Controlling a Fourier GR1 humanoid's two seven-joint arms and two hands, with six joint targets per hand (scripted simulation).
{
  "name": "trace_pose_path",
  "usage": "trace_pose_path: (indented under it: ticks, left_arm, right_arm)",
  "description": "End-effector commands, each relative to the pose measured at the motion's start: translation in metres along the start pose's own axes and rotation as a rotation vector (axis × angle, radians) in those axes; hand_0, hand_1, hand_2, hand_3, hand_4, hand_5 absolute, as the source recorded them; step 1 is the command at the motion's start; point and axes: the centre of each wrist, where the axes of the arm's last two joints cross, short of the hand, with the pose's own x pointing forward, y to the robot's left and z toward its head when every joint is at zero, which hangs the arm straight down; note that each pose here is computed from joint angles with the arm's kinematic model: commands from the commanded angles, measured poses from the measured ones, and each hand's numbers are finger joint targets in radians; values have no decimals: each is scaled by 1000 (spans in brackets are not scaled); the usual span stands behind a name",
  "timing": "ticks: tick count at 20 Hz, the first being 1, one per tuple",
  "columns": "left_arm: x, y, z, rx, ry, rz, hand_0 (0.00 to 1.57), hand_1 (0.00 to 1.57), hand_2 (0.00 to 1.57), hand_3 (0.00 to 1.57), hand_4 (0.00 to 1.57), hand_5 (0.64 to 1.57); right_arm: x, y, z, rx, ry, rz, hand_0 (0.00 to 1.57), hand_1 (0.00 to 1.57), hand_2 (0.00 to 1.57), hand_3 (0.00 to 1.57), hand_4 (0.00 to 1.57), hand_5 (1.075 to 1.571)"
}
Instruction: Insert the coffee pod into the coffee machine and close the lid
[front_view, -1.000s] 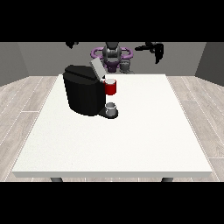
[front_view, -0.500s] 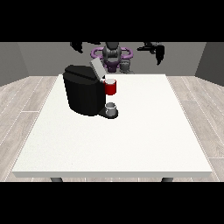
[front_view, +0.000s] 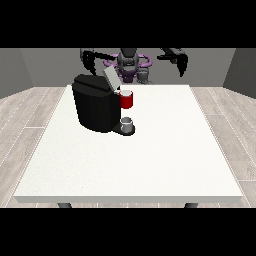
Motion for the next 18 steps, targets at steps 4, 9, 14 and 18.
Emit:
trace_pose_path:
  ticks: [4,9,14,18]
  left_arm:
    - [13,3,19,31,-34,-36,0,0,0,0,0,1571]
    - [20,10,21,62,-17,-20,0,0,0,0,0,1571]
    - [24,15,27,60,-83,-36,0,0,0,0,0,1571]
    - [30,28,34,49,-76,-18,0,0,0,0,0,1571]
  right_arm:
    - [3,1,-19,42,-23,-21,0,0,0,0,0,1571]
    - [13,30,-31,97,-9,50,0,0,0,0,0,1571]
    - [27,29,-49,98,-47,59,0,0,0,0,0,1571]
    - [21,36,-50,90,-40,58,0,0,0,0,40,1571]
